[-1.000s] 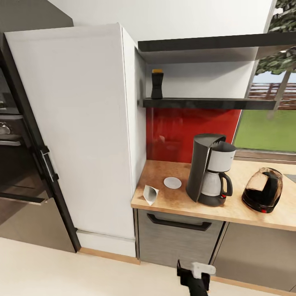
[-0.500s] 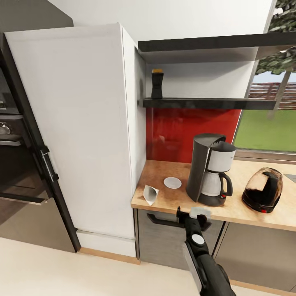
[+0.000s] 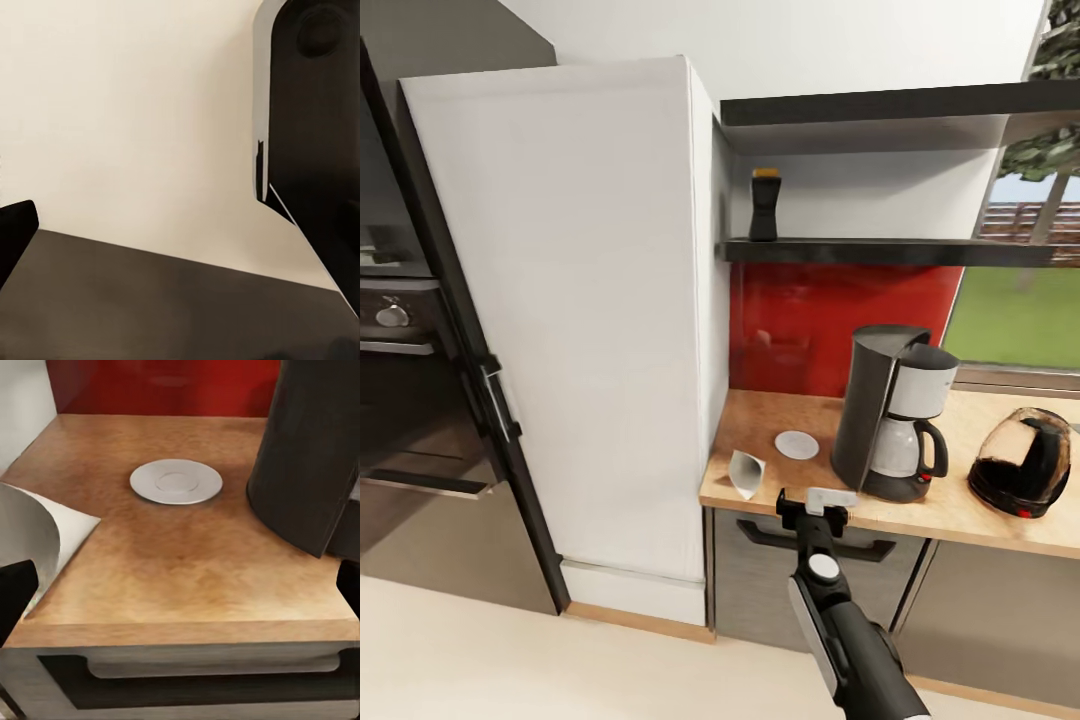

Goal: Set up a coffee station on the kitchen countertop: keep the coffee maker on the countertop, move the bottle of coffee from the kitchen shelf to the counter next to the coffee maker, place a paper coffee filter on top of the coffee maker, put the saucer next to the coffee maker with the coffee cup on the saucer, and place the electric kettle next to the coffee maker.

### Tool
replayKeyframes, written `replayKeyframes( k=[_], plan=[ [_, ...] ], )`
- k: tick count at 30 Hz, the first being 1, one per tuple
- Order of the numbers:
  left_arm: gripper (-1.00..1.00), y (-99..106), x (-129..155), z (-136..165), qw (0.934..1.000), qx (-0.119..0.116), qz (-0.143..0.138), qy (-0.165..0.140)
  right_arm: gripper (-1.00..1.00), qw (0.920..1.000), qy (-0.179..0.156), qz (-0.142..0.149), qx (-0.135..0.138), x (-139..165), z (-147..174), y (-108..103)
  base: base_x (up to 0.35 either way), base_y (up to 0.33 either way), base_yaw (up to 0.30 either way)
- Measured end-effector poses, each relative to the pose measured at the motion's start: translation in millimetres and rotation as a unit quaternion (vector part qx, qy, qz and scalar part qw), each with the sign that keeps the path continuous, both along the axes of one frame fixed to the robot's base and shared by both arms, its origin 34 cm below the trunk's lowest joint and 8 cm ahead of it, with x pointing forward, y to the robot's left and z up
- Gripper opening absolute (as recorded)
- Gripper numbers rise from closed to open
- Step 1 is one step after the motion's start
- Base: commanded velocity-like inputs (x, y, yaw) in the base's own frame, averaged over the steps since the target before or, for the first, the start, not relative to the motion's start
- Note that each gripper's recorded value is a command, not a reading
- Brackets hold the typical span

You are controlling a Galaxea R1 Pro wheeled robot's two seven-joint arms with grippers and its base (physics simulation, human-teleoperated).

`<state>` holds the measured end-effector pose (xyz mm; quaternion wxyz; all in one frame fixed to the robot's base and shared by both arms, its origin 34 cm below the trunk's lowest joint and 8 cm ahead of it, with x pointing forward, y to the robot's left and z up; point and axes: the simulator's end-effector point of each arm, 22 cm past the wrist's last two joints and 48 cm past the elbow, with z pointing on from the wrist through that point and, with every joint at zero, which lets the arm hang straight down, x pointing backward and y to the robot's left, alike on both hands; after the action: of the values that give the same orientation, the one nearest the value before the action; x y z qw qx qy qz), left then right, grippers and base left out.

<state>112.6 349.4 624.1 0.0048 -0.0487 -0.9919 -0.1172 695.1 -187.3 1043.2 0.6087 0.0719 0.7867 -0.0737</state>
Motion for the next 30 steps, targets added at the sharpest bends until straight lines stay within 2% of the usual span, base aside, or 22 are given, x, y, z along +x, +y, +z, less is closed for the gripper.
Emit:
replayKeyframes(
  k=[9, 20, 25, 30],
  plan=[
    [1.00, 1, 0, 0, 1.0000, 0.000, -0.001, 0.000, 1.00, 1.0000, 0.001, 0.002, -0.002, -1, -1, 2, 0.009, 0.054, 0.000],
    [1.00, 0, 0, 0, 1.0000, 0.000, -0.001, 0.000, 1.00, 1.0000, 0.001, 0.001, -0.003, -1, -1, 2, 0.107, 0.192, 0.000],
    [1.00, 0, -5, 0, 1.0000, 0.001, -0.002, 0.007, 1.00, 0.9998, 0.017, -0.010, -0.001, -3, -16, -8, 0.000, 0.000, 0.000],
    [1.00, 3, -3, 1, 1.0000, 0.005, 0.001, 0.007, 1.00, 0.9998, 0.017, 0.003, -0.005, -3, -15, 3, 0.000, 0.000, 0.000]
  ],
)
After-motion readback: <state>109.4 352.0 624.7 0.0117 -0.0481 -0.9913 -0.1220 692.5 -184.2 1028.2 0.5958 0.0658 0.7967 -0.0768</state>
